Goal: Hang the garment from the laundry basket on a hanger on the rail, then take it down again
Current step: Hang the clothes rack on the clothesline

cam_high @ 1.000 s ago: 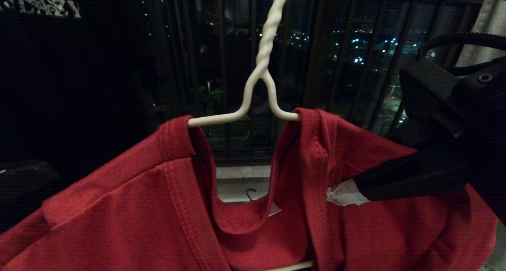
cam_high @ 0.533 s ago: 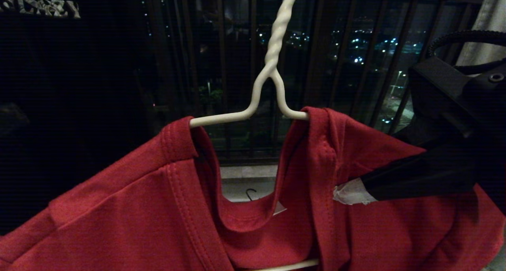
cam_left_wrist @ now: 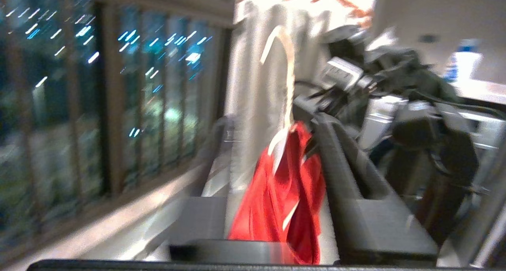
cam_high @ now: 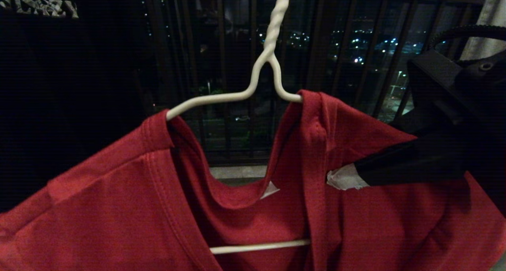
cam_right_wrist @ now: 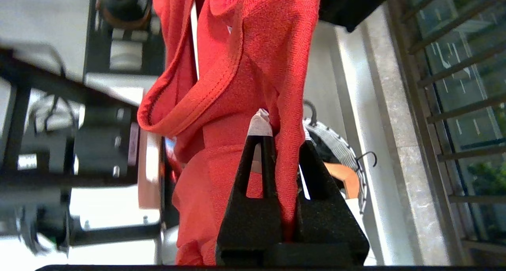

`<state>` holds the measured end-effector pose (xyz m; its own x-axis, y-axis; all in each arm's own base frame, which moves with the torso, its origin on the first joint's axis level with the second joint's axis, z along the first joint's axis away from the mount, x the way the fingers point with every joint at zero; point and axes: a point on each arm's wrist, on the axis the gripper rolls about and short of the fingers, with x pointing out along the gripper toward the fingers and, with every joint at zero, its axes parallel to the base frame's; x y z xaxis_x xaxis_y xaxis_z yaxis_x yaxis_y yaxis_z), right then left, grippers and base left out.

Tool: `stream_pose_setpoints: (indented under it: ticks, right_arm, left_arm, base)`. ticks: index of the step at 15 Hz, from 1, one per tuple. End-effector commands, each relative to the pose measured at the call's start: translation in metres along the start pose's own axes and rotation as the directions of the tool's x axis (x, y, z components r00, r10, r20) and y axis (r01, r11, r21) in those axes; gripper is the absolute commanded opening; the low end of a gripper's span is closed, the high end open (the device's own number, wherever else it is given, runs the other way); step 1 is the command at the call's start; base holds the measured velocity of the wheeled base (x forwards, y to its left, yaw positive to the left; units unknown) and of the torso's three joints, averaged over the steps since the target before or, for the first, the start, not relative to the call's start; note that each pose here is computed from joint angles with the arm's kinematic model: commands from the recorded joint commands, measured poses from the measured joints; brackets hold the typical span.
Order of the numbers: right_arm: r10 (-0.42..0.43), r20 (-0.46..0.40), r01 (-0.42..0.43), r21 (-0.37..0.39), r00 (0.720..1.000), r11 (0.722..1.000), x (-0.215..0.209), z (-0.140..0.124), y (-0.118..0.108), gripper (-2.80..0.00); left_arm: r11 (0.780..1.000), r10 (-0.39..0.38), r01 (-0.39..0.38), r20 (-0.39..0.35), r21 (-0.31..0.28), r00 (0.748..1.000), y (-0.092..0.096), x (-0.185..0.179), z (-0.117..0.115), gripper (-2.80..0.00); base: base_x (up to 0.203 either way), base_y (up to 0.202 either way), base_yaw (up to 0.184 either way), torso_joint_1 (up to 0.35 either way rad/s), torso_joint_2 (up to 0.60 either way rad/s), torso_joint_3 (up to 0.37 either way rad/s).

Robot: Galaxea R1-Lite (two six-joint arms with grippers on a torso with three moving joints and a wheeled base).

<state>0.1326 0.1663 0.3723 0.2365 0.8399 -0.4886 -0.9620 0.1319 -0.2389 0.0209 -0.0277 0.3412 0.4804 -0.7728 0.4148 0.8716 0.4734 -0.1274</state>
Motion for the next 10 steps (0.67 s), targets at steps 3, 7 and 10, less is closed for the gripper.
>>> stream_pose_setpoints:
  ticks: [3,7,10]
  right_arm:
    - [-0.068,0.105,0.061,0.068,0.992,0.996,-0.003,0.011,-0.007,-2.8]
    - [-0.153,0.133,0.142,0.092,0.979,0.986,-0.009,0.009,-0.023,-2.8]
    - [-0.195,0.155,0.182,0.093,0.969,0.979,-0.011,0.009,-0.03,-2.8]
  left_arm:
    - [0.993,0.114,-0.115,-0.082,-0.011,0.99,0.001,0.002,0.008,-2.8]
    - [0.98,0.199,-0.2,-0.106,-0.002,0.974,0.007,0.016,0.003,-2.8]
    - [0.98,0.2,-0.201,-0.104,-0.001,0.974,0.007,0.016,0.003,-2.8]
  base:
    - [0.0,0.0,0.0,0.0,0.0,0.0]
    - [0.0,0.0,0.0,0.0,0.0,0.0]
    - [0.0,0.0,0.0,0.0,0.0,0.0]
